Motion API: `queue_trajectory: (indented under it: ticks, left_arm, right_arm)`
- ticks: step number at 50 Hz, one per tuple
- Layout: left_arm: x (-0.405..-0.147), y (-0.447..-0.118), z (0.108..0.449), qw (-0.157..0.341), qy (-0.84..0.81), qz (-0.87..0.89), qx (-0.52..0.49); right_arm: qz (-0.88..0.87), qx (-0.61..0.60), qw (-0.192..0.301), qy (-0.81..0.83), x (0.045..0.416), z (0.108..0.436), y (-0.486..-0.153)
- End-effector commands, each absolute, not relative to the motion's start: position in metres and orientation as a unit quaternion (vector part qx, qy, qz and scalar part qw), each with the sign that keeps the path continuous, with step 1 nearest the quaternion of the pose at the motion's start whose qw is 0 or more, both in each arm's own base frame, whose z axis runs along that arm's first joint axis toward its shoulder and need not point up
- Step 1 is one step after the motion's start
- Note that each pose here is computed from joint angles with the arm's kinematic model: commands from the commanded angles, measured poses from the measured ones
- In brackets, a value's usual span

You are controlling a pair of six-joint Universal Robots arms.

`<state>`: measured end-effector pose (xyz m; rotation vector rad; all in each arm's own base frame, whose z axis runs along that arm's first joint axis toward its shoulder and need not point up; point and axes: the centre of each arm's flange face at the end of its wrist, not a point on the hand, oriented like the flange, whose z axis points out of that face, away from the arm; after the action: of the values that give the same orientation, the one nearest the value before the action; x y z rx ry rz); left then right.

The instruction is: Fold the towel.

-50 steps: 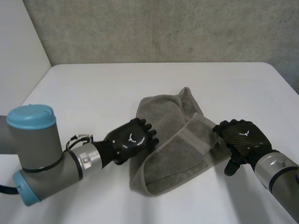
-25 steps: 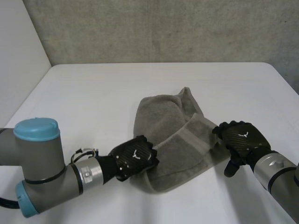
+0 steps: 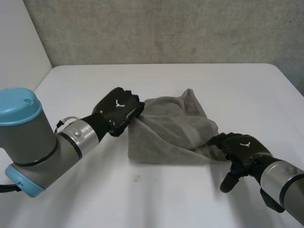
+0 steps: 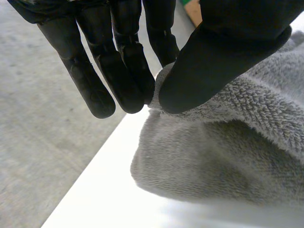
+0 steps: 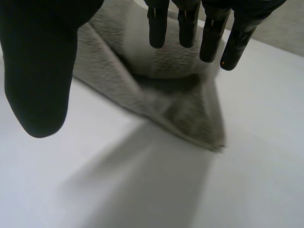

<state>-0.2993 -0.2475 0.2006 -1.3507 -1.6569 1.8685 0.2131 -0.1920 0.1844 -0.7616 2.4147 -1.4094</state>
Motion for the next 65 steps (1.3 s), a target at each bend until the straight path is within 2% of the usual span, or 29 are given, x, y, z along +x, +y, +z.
queue_trajectory:
  ticks: [1, 6, 13, 16, 23, 30, 33, 35, 36, 37, 38, 40, 41, 43, 44, 46, 49, 51, 52, 54, 59, 63, 65]
  left_arm:
    - [-0.300, -0.241, 0.214, 0.122, -0.588, 0.669, -0.438]
    - [-0.303, -0.232, 0.218, 0.109, -0.590, 0.675, -0.430]
    - [-0.303, -0.228, 0.224, 0.106, -0.588, 0.679, -0.427]
    - [-0.303, -0.228, 0.226, 0.105, -0.586, 0.682, -0.425]
    - [-0.302, -0.229, 0.227, 0.103, -0.589, 0.684, -0.419]
    - [-0.304, -0.225, 0.232, 0.106, -0.584, 0.688, -0.417]
    - [-0.303, -0.224, 0.237, 0.107, -0.583, 0.693, -0.411]
    - [-0.299, -0.225, 0.252, 0.095, -0.576, 0.710, -0.393]
    - [-0.299, -0.225, 0.252, 0.095, -0.576, 0.710, -0.393]
    - [-0.296, -0.225, 0.262, 0.086, -0.571, 0.721, -0.383]
    - [-0.296, -0.225, 0.262, 0.086, -0.571, 0.721, -0.382]
    - [-0.291, -0.222, 0.286, 0.072, -0.554, 0.746, -0.362]
    - [-0.291, -0.222, 0.286, 0.072, -0.554, 0.747, -0.362]
    - [-0.286, -0.214, 0.319, 0.065, -0.522, 0.779, -0.340]
    - [-0.286, -0.214, 0.320, 0.065, -0.522, 0.779, -0.340]
    - [-0.279, -0.203, 0.352, 0.060, -0.493, 0.806, -0.322]
    - [-0.275, -0.196, 0.368, 0.057, -0.478, 0.819, -0.311]
    - [-0.266, -0.186, 0.394, 0.048, -0.462, 0.837, -0.291]
    - [-0.266, -0.186, 0.394, 0.048, -0.462, 0.837, -0.291]
    - [-0.261, -0.181, 0.407, 0.043, -0.463, 0.839, -0.282]
    - [-0.259, -0.178, 0.404, 0.040, -0.488, 0.823, -0.290]
    - [-0.259, -0.178, 0.394, 0.041, -0.509, 0.805, -0.301]
    - [-0.264, -0.185, 0.374, 0.043, -0.535, 0.782, -0.316]
  right_arm:
    - [-0.464, -0.232, 0.206, 0.830, 0.227, 0.183, -0.189]
    - [-0.456, -0.223, 0.226, 0.832, 0.247, 0.167, -0.196]
    - [-0.449, -0.210, 0.184, 0.849, 0.259, 0.139, -0.213]
    - [-0.445, -0.212, 0.185, 0.850, 0.264, 0.130, -0.218]
    - [-0.470, -0.214, 0.190, 0.835, 0.272, 0.122, -0.226]
    - [-0.521, -0.207, 0.194, 0.805, 0.277, 0.131, -0.239]
    - [-0.540, -0.202, 0.186, 0.796, 0.273, 0.144, -0.243]
    - [-0.581, -0.200, 0.186, 0.767, 0.272, 0.177, -0.243]
    - [-0.581, -0.200, 0.186, 0.767, 0.272, 0.177, -0.243]
    - [-0.610, -0.203, 0.187, 0.743, 0.271, 0.202, -0.241]
    - [-0.610, -0.203, 0.187, 0.742, 0.271, 0.202, -0.241]
    - [-0.664, -0.223, 0.169, 0.694, 0.265, 0.250, -0.235]
    - [-0.664, -0.223, 0.169, 0.693, 0.265, 0.250, -0.235]
    - [-0.702, -0.243, 0.124, 0.658, 0.255, 0.290, -0.236]
    - [-0.702, -0.244, 0.124, 0.658, 0.255, 0.290, -0.236]
    - [-0.725, -0.258, 0.095, 0.632, 0.249, 0.327, -0.233]
    - [-0.734, -0.262, 0.089, 0.620, 0.248, 0.345, -0.231]
    - [-0.747, -0.262, 0.083, 0.606, 0.247, 0.373, -0.228]
    - [-0.747, -0.262, 0.083, 0.606, 0.247, 0.373, -0.228]
    - [-0.748, -0.266, 0.079, 0.603, 0.244, 0.394, -0.225]
    - [-0.748, -0.278, 0.068, 0.599, 0.244, 0.408, -0.223]
    - [-0.737, -0.290, 0.065, 0.607, 0.252, 0.398, -0.233]
    - [-0.717, -0.302, 0.059, 0.626, 0.258, 0.379, -0.246]
